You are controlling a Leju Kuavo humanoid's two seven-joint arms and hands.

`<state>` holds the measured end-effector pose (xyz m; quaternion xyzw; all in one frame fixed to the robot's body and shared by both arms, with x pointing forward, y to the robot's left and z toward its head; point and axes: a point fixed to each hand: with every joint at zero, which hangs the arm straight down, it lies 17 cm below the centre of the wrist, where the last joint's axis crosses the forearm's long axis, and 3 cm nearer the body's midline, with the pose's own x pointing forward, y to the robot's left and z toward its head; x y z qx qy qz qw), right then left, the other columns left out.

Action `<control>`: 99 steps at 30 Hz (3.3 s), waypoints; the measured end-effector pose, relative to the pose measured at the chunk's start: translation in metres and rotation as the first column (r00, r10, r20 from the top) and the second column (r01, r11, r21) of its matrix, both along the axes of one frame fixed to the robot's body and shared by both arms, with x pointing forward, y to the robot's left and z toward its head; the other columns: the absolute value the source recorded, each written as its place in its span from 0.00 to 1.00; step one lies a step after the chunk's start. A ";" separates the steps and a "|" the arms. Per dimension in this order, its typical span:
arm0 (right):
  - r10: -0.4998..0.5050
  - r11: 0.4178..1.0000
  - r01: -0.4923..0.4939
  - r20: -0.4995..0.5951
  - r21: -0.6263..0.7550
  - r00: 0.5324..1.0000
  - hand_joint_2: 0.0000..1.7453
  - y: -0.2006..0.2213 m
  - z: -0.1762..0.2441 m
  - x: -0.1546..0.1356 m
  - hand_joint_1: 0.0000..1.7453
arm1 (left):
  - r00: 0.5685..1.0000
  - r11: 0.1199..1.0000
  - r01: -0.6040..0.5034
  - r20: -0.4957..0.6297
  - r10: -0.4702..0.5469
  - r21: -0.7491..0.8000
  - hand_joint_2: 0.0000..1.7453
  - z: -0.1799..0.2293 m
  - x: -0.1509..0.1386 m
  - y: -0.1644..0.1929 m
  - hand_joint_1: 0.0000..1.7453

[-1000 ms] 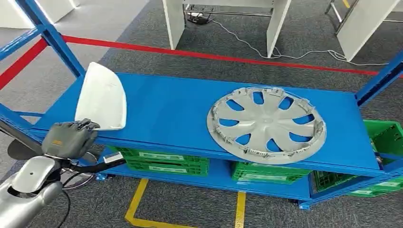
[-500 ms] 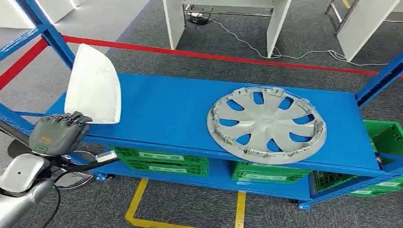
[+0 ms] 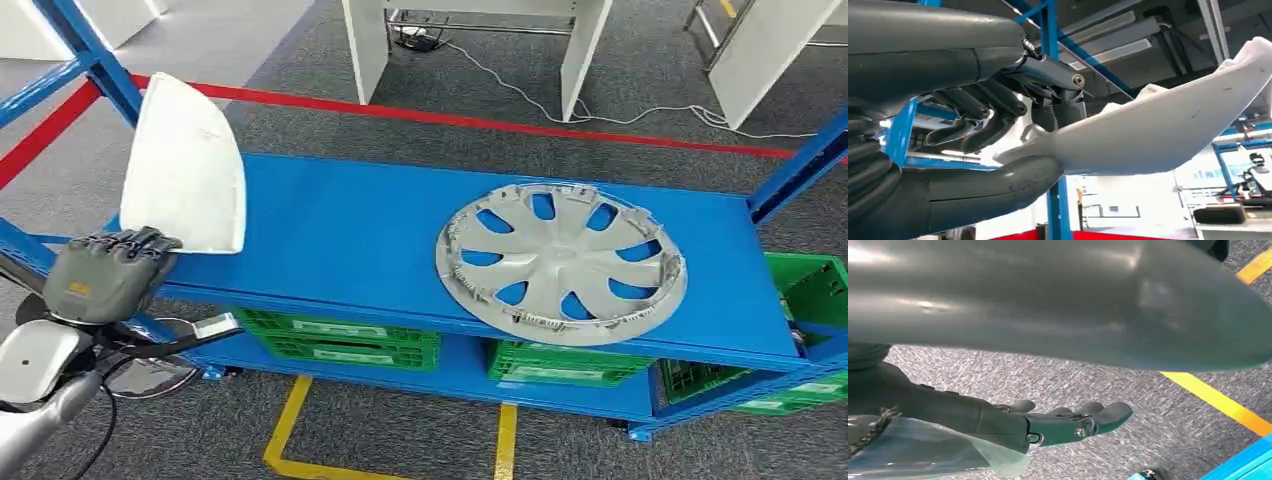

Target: Take the parts from the cabinet and place them on the table.

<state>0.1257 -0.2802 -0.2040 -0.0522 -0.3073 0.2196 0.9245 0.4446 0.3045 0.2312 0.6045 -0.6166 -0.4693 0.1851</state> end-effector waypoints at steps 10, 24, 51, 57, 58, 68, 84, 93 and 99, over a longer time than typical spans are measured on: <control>0.013 1.000 -0.013 -0.005 -0.003 1.000 0.00 0.003 -0.001 -0.003 0.00 | 0.997 0.992 -0.064 -0.042 0.060 -0.106 1.00 -0.002 -0.006 0.030 1.00; 0.005 1.000 -0.006 0.014 0.019 1.000 0.00 0.010 -0.002 -0.002 0.00 | 0.989 0.984 -0.105 -0.115 0.088 -0.147 1.00 -0.009 -0.003 0.040 1.00; -0.010 1.000 0.010 0.003 0.030 1.000 0.00 0.016 -0.004 -0.002 0.00 | 0.979 0.978 -0.154 -0.159 0.131 -0.143 1.00 -0.013 -0.007 0.055 1.00; -0.011 1.000 0.012 -0.005 0.022 1.000 0.00 0.015 -0.005 -0.005 0.00 | 0.973 0.976 -0.165 -0.183 0.138 -0.141 1.00 -0.020 -0.008 0.056 1.00; -0.011 1.000 0.012 -0.005 0.022 1.000 0.00 0.015 -0.005 -0.005 0.00 | 0.973 0.976 -0.165 -0.183 0.138 -0.141 1.00 -0.020 -0.008 0.056 1.00; -0.016 1.000 0.016 -0.004 0.017 1.000 0.00 0.014 -0.005 -0.004 0.00 | 0.973 0.975 -0.169 -0.182 0.142 -0.146 1.00 -0.017 -0.007 0.057 1.00; -0.019 1.000 0.020 -0.037 0.014 0.999 0.00 0.015 -0.008 -0.013 0.00 | 0.968 0.972 -0.189 -0.191 0.161 -0.139 1.00 -0.024 -0.026 0.071 1.00; -0.063 0.997 0.065 -0.062 0.028 0.996 0.00 0.013 -0.010 -0.016 0.00 | 0.964 0.967 -0.212 -0.193 0.183 -0.142 1.00 -0.029 -0.040 0.083 1.00; -0.047 0.997 0.050 -0.068 0.050 0.997 0.00 0.019 -0.009 -0.017 0.00 | 0.960 0.964 -0.231 -0.194 0.204 -0.129 1.00 -0.037 -0.064 0.099 1.00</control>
